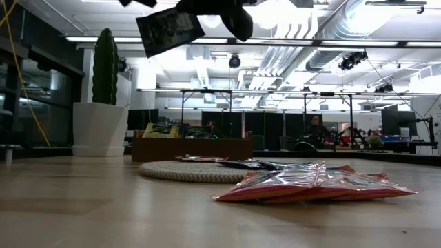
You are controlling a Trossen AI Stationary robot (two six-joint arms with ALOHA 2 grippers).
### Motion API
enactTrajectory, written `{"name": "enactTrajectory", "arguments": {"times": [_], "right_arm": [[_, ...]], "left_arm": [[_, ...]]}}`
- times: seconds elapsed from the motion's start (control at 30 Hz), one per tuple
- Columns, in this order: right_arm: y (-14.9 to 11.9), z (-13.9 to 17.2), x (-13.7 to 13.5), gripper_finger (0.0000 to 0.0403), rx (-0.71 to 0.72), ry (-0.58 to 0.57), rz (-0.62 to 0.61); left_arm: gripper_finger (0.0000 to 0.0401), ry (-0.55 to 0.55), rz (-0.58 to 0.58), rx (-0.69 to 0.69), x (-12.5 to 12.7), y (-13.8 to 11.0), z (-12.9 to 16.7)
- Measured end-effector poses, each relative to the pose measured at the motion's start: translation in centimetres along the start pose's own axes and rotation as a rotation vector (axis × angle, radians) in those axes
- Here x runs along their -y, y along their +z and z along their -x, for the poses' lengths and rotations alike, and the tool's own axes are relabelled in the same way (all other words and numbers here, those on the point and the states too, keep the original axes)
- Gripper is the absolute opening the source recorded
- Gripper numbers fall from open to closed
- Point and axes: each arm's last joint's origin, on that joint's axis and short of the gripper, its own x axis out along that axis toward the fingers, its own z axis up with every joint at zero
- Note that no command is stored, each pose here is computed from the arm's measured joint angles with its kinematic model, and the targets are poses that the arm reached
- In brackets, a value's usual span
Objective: Pick & Place Tea
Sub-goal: Put the purple tea bag into the middle section of the wooden organizer
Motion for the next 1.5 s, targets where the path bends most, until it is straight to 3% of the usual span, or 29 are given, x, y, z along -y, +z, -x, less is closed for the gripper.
{"name": "enactTrajectory", "arguments": {"times": [0.27,0.57,0.77,0.9,1.07,1.33,1.5], "right_arm": [[1.7,1.7,-1.5,0.0000,0.195,-0.063,0.050],[4.6,7.0,-3.9,0.0000,0.466,-0.206,0.158],[7.0,10.5,-5.2,0.0000,0.716,-0.206,0.218],[8.3,11.6,-5.5,0.0000,0.879,-0.095,0.246],[9.1,12.6,-5.6,0.0000,1.004,-0.066,0.281],[9.3,13.0,-6.0,0.0000,1.062,0.046,0.324],[9.5,13.2,-5.9,0.0000,1.094,0.071,0.332]], "left_arm": [[0.0135,0.186,0.056,0.094,-1.3,-0.8,3.8],[0.0136,0.343,0.090,0.290,-0.7,-1.2,7.3],[0.0137,0.385,0.136,0.408,-0.1,-0.9,8.6],[0.0136,0.340,0.129,0.526,0.3,1.0,9.3],[0.0136,0.255,0.037,0.733,1.0,3.8,10.7],[0.0136,0.145,-0.001,1.000,0.6,5.8,12.6],[0.0136,0.076,0.022,1.058,-0.3,7.2,10.4]]}}
